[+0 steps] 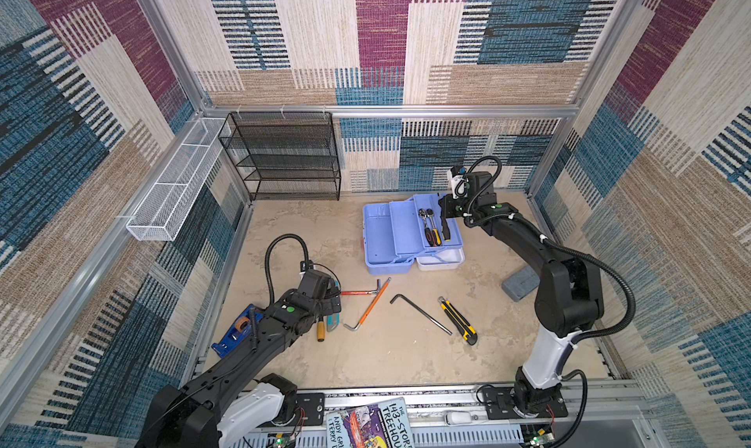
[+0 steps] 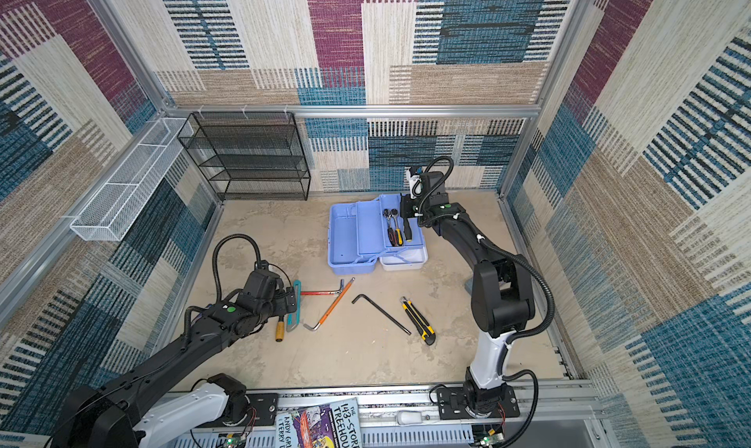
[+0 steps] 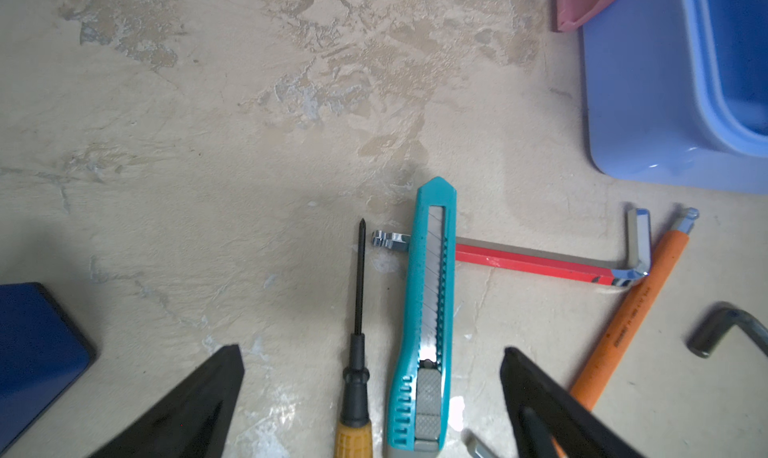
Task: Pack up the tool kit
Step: 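Lower the screwdriver into the tray and release with right while left grasps wooden-handled screwdriver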
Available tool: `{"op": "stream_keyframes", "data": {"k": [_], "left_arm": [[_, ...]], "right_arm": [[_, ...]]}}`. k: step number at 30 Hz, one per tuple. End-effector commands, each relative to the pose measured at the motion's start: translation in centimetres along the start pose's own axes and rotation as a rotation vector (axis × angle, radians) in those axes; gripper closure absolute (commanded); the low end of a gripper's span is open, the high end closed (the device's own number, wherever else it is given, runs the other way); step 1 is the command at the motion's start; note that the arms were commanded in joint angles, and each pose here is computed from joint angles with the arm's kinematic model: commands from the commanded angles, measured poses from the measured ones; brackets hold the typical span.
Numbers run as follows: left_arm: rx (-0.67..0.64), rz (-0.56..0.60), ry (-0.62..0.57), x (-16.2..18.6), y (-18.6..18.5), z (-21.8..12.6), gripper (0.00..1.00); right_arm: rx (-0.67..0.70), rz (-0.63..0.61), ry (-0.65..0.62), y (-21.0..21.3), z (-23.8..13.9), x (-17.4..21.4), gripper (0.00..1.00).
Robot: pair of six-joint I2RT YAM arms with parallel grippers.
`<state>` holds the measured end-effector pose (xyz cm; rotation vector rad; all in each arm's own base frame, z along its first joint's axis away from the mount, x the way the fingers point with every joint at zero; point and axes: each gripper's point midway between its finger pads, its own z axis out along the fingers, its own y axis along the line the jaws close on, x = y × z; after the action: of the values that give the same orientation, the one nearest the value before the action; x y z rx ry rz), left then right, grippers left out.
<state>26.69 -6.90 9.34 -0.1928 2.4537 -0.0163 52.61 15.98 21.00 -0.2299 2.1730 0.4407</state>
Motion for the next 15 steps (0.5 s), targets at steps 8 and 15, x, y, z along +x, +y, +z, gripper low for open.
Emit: {"op": "stream_keyframes", "data": {"k": [8, 15], "left_arm": [[-0.002, -0.003, -0.005, 0.0, 0.0, 0.4, 0.01], [0.005, -0.002, -0.003, 0.1, -0.3, 0.7, 0.04]], "right_arm": [[0.04, 0.009, 0.032, -1.5, 1.4, 1.3, 1.0], [0.045, 0.037, 0.055, -1.8, 1.7, 2.5, 0.89]]}}
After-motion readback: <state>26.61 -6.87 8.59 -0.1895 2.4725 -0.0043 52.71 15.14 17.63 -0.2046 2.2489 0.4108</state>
